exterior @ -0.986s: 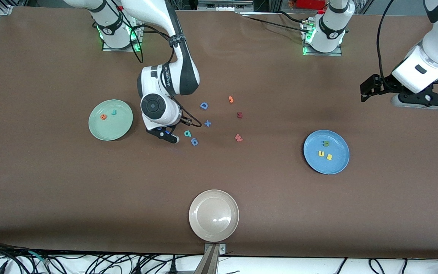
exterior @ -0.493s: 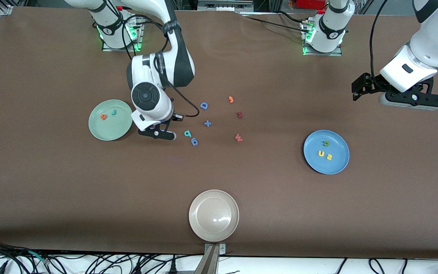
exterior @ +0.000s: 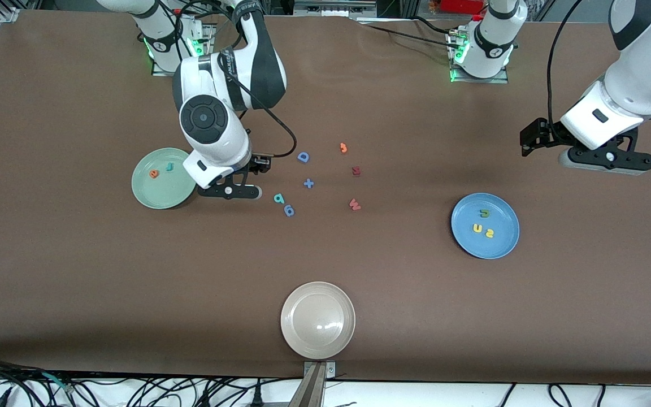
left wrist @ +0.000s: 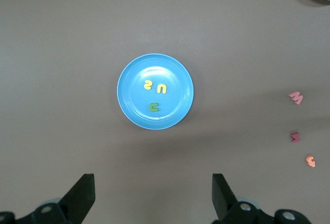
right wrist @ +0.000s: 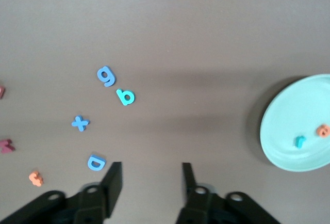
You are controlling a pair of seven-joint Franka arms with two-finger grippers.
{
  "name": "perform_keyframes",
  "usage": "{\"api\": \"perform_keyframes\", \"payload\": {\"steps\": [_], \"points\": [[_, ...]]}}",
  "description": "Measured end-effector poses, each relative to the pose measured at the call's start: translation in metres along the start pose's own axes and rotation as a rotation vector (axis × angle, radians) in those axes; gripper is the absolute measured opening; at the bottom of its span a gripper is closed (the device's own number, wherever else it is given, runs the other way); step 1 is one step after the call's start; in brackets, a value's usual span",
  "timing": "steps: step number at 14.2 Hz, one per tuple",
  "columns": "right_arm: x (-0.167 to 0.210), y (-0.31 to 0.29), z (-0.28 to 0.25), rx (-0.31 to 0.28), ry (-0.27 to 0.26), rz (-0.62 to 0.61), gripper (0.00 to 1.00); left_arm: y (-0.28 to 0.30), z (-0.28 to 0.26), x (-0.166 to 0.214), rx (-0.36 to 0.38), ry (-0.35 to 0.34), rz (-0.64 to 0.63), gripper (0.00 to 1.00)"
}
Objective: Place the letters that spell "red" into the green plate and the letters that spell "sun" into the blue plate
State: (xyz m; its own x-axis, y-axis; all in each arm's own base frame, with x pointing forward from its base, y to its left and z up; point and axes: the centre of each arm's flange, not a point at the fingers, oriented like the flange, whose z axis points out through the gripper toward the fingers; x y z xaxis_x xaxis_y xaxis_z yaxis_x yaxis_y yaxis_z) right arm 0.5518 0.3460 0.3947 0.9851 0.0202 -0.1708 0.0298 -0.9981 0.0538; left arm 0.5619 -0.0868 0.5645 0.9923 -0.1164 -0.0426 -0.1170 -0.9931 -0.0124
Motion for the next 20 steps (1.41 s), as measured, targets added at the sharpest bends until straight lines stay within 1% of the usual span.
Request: {"api": "perform_keyframes", "payload": {"steps": [2, 3, 4, 6, 10, 12, 14, 17, 20], "points": [[-0.001, -0.003, 0.000, -0.001, 0.000, -0.080, 0.78, -0.001, -0.002, 0.004, -0.002, 0.007, -0.001, 1.00], [-0.002, -0.005, 0.001, -0.001, -0.001, -0.114, 0.90, -0.003, -0.003, 0.006, -0.003, 0.009, -0.004, 1.00], [-0.003, -0.009, 0.003, -0.002, -0.001, -0.139, 0.99, -0.004, -0.003, 0.007, -0.003, 0.010, -0.006, 1.00], [-0.005, -0.024, 0.016, -0.003, 0.010, -0.175, 0.99, -0.005, -0.004, 0.008, -0.004, 0.012, -0.007, 1.00], [-0.004, -0.052, 0.066, -0.024, 0.054, -0.204, 0.98, -0.007, -0.011, 0.010, -0.005, 0.029, -0.011, 1.00], [-0.004, -0.056, 0.091, -0.020, 0.070, -0.188, 0.98, -0.008, -0.016, 0.011, -0.006, 0.039, -0.013, 1.00], [-0.002, -0.053, 0.114, -0.002, 0.095, -0.161, 0.98, -0.011, -0.015, 0.013, -0.006, 0.038, -0.018, 1.00], [0.001, -0.045, 0.149, 0.016, 0.098, -0.127, 0.96, -0.014, -0.013, 0.015, -0.007, 0.035, -0.022, 1.00], [0.002, -0.049, 0.168, 0.030, 0.115, -0.103, 0.96, -0.018, -0.013, 0.015, -0.007, 0.034, -0.028, 1.00]]}}
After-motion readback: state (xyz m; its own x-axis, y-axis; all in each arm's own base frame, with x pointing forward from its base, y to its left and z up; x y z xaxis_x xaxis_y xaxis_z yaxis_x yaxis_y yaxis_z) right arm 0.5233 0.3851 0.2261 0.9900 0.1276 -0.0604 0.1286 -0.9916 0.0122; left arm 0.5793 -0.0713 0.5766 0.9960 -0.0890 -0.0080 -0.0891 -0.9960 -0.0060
